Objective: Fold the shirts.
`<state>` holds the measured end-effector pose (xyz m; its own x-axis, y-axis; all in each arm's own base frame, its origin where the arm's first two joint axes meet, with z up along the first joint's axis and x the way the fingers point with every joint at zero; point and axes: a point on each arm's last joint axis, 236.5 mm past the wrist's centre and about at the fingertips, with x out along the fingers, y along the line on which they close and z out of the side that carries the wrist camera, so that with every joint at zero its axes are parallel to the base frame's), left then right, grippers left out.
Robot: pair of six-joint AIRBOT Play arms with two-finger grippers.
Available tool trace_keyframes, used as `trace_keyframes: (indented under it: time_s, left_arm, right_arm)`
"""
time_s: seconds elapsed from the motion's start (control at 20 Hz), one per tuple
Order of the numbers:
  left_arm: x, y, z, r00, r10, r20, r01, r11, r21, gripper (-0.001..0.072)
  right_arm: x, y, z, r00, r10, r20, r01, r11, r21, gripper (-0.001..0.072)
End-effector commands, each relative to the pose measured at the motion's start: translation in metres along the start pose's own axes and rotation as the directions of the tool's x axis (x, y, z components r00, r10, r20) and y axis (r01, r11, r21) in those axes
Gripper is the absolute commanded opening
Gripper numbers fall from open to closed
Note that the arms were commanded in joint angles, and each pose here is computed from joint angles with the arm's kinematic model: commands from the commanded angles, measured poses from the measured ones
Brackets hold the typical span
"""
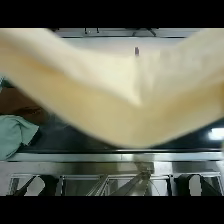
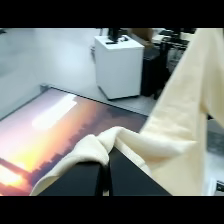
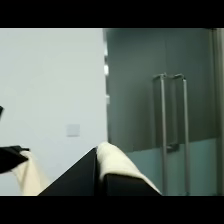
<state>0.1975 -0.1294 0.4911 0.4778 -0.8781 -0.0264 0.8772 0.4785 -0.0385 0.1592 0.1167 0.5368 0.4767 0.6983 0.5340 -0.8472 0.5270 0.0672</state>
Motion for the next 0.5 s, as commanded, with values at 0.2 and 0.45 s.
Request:
trace_keyframes:
  time_s: [0.2, 0.45]
  left_arm:
    - [0.011, 0.139, -0.135, 0.992, -0.014, -0.122, -0.051, 0.858, -0.511, 0.0022]
    - [0.082, 0.214, -0.347, 0.879, -0.191, -0.436, -0.240, 0.613, -0.753, 0.0022]
  right_arm:
    - [-0.046, -0.149, -0.113, 0.849, -0.388, -0.359, 0.430, 0.902, 0.043, 0.0030]
    - [-0.099, -0.250, -0.295, 0.682, -0.301, -0.666, 0.598, 0.755, 0.270, 0.0031]
